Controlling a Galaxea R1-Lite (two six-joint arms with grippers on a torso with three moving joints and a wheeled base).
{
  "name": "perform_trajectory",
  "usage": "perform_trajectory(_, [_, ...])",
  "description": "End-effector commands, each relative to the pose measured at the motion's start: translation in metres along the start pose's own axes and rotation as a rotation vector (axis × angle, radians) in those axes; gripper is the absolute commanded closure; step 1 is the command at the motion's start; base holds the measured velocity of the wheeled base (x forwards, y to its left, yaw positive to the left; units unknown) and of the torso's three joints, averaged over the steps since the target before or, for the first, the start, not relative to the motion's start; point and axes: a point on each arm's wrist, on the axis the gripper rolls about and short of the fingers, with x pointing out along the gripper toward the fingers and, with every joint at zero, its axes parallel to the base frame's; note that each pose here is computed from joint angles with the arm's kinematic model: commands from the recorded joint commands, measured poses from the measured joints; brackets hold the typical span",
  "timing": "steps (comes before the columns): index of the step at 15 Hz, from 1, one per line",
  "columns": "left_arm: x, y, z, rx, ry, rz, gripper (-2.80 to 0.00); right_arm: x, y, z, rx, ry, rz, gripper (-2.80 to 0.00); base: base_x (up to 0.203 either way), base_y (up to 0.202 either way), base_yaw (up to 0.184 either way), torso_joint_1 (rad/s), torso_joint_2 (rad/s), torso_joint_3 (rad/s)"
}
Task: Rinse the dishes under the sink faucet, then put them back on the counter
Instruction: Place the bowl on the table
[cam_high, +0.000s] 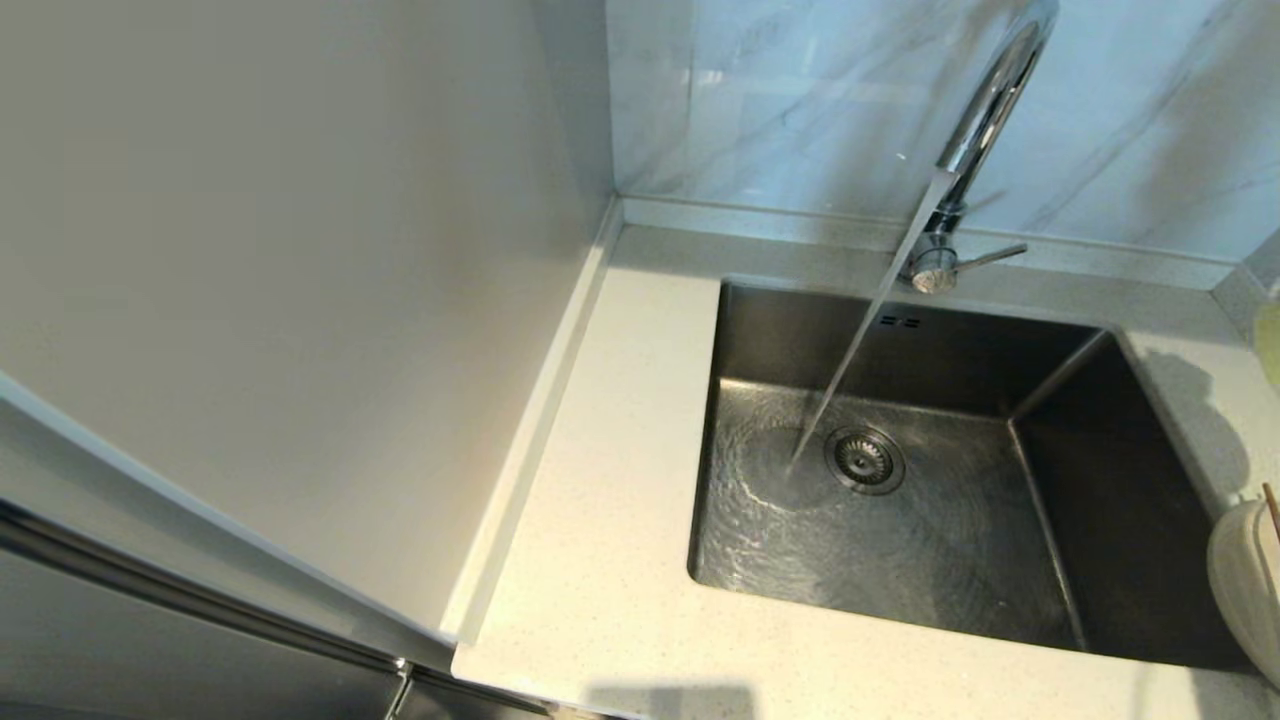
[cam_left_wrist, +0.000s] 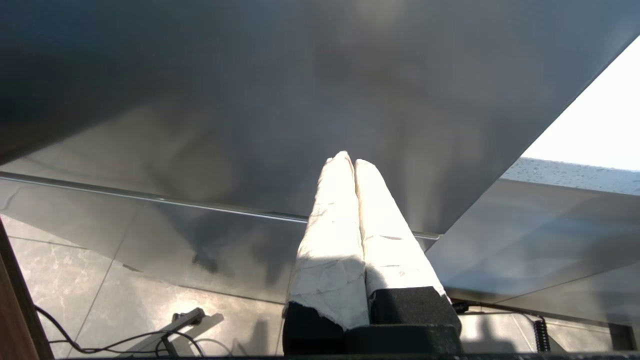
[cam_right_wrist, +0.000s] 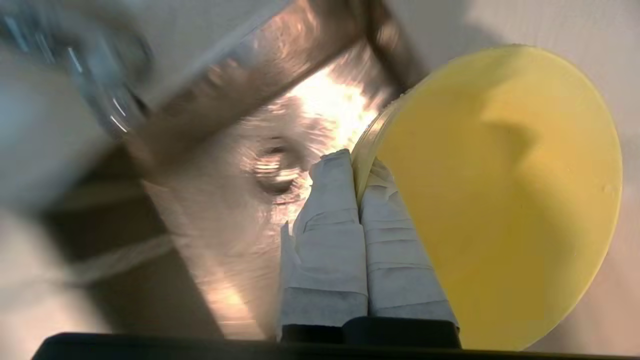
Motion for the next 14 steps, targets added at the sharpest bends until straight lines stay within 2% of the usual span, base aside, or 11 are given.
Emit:
perform_trajectory(1, [0.0,0.0,0.0,0.0,0.0,0.0,0.0,0.017,0.01,0.004,-0.473,-0.019,0.014,0.0,0.0,0.0,0.0,0.0,0.0,0.0])
perform_trajectory(3, [0.0,0.0,0.0,0.0,0.0,0.0,0.0,0.029,0.017,0.01,-0.649,-0.074,0.055,0.0,0.0,0.0,0.0,0.0,0.0,0.0])
perform_trajectory(6, [0.0,0.0,0.0,0.0,0.0,0.0,0.0,0.059,0.02,0.011,-0.895,-0.1,0.116,0.0,0.0,0.0,0.0,0.0,0.0,0.0])
perform_trajectory(7, [0.0,0.0,0.0,0.0,0.0,0.0,0.0,0.075,0.018,0.014,-0.94,-0.121,0.106,0.0,0.0,0.0,0.0,0.0,0.0,0.0])
perform_trajectory(10, [0.0,0.0,0.0,0.0,0.0,0.0,0.0,0.116,-0.006,0.025,-0.991,-0.104,0.037,0.0,0.0,0.0,0.0,0.0,0.0,0.0])
perform_trajectory(14, [0.0,0.0,0.0,0.0,0.0,0.0,0.0,0.156,-0.047,0.031,-0.943,-0.023,-0.081,0.0,0.0,0.0,0.0,0.0,0.0,0.0])
